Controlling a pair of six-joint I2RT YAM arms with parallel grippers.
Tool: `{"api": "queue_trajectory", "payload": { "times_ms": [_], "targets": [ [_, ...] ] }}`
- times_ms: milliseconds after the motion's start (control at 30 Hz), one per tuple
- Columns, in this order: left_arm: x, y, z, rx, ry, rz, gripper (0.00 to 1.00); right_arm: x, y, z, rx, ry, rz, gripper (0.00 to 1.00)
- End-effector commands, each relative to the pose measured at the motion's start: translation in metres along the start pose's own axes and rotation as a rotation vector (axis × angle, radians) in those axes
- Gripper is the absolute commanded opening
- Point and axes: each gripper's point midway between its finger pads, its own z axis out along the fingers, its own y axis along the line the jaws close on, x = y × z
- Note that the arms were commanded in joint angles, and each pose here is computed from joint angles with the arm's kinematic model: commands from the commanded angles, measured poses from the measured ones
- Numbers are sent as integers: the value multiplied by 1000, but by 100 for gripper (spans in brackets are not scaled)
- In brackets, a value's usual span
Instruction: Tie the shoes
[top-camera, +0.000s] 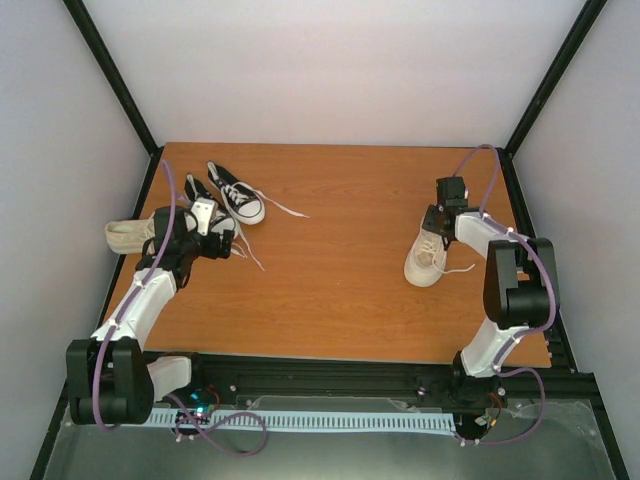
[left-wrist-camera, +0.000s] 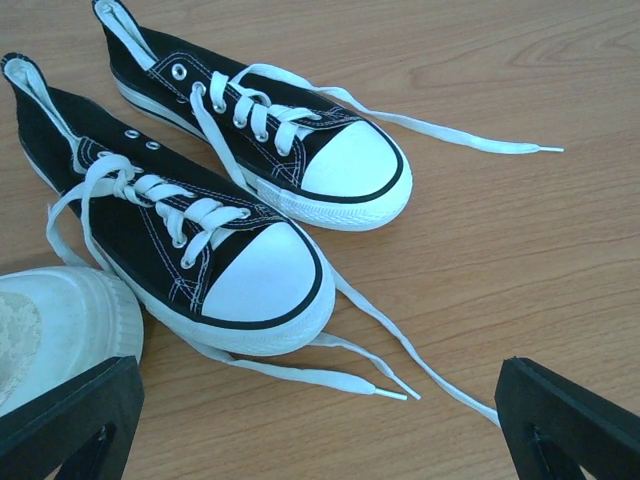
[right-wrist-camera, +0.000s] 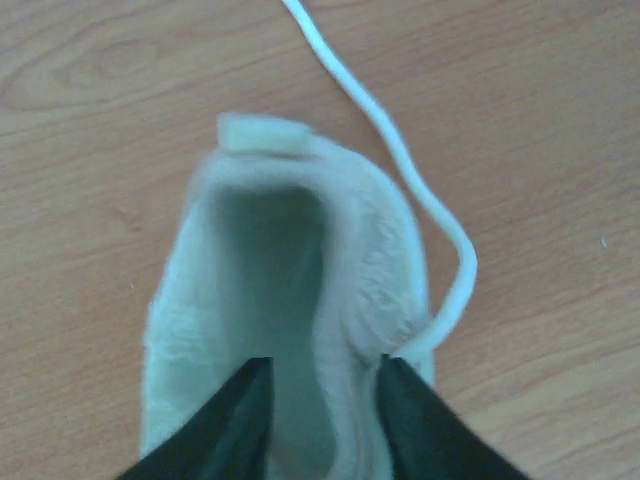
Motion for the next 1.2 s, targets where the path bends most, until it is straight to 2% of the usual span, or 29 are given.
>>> {"api": "queue_trajectory", "payload": {
  "times_ms": [0,33,67,333,533,700,767,800,833,900,967,1033,1133,1167],
  "targets": [
    [-8,-5,3,37,-14,27,100,8,23,-11,-108,20,-19,16],
    [-7,-5,5,44,-2,26,100,10,30,-16,-127,11,-29,5],
    [-5,-6,8,52,11,24,100,11,38,-22,-145,2,-33,3],
    [3,-14,19,116,78,15,100,41,128,-74,-302,-46,-32,3],
    [7,-17,22,137,103,13,100,62,196,-76,-402,-18,-6,3],
    [8,-19,21,149,102,21,100,71,223,-64,-408,24,-70,3],
    [9,-22,21,166,106,21,100,70,224,-64,-393,39,-127,18],
    [9,-23,21,173,107,23,100,67,221,-67,-377,31,-154,30],
    [9,-25,21,184,113,25,100,62,215,-73,-353,16,-175,49],
    [8,-27,21,200,123,39,100,53,200,-88,-312,-23,-229,66],
    [0,-36,18,237,136,88,100,45,179,-103,-269,-37,-264,74],
    [-15,-58,11,300,142,188,99,38,155,-111,-264,-35,-265,77],
    [-22,-120,-5,425,190,435,95,25,113,-107,-308,15,-182,77],
    [-23,-154,-14,494,200,536,93,22,97,-103,-311,37,-144,76]
  ]
}}
